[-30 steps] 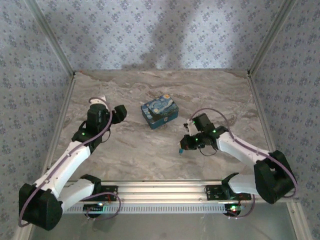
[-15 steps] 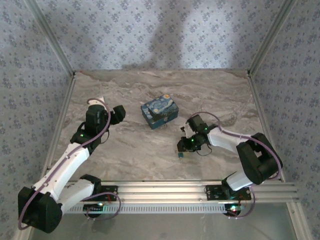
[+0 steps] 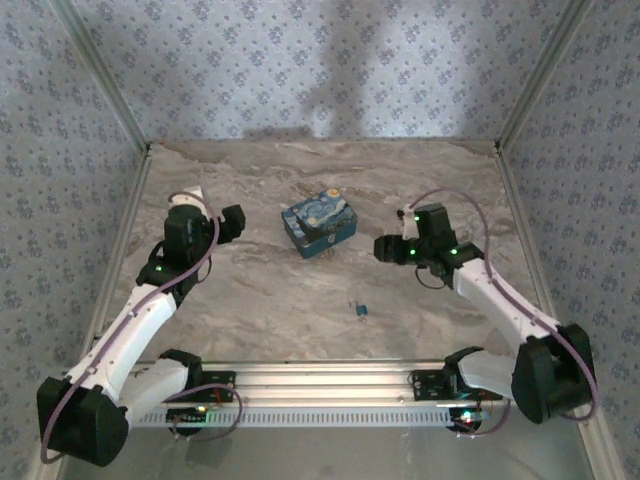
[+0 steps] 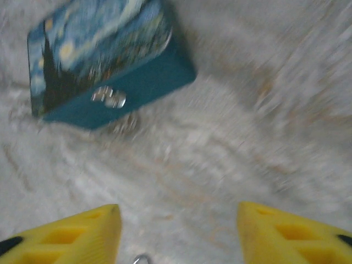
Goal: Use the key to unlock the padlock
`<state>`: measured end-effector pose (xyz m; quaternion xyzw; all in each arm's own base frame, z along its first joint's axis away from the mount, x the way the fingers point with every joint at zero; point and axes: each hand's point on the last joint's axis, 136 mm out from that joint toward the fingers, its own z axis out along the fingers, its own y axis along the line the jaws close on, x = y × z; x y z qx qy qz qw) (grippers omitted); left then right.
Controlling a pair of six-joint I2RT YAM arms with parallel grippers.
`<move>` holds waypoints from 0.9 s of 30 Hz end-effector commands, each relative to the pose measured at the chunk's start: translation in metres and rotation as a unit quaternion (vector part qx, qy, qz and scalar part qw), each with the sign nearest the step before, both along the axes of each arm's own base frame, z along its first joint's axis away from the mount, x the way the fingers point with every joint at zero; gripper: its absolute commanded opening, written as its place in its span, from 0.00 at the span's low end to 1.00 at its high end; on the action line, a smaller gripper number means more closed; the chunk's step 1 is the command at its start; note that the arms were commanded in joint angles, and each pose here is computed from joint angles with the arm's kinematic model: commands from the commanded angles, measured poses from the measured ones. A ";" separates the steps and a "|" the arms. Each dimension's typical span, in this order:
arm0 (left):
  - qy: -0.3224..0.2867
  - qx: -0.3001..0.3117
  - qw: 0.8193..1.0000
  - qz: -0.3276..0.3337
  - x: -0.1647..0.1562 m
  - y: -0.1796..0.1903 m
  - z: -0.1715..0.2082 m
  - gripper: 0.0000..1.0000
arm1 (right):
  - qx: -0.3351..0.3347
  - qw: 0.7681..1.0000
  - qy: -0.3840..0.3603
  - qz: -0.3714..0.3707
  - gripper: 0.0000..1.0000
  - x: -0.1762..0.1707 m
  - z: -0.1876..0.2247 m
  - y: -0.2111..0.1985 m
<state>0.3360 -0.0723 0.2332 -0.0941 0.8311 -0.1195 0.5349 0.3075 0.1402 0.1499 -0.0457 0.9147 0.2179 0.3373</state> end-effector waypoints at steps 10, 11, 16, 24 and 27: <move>-0.052 0.173 0.978 0.109 0.009 0.077 -0.020 0.96 | -0.128 0.955 -0.182 -0.194 1.00 0.044 0.008 -0.131; -0.043 0.180 0.977 0.109 0.010 0.081 -0.031 0.96 | -0.140 0.953 -0.187 -0.194 1.00 0.047 0.004 -0.135; -0.013 0.196 0.975 0.100 0.010 0.089 -0.062 0.96 | -0.164 0.947 -0.197 -0.194 1.00 0.055 -0.023 -0.147; -0.005 0.202 0.975 0.092 0.005 0.094 -0.091 0.98 | -0.172 0.942 -0.239 -0.160 1.00 0.068 -0.036 -0.144; 0.004 0.192 0.978 0.085 0.006 0.094 -0.102 0.98 | -0.167 0.939 -0.261 -0.152 1.00 0.071 -0.038 -0.145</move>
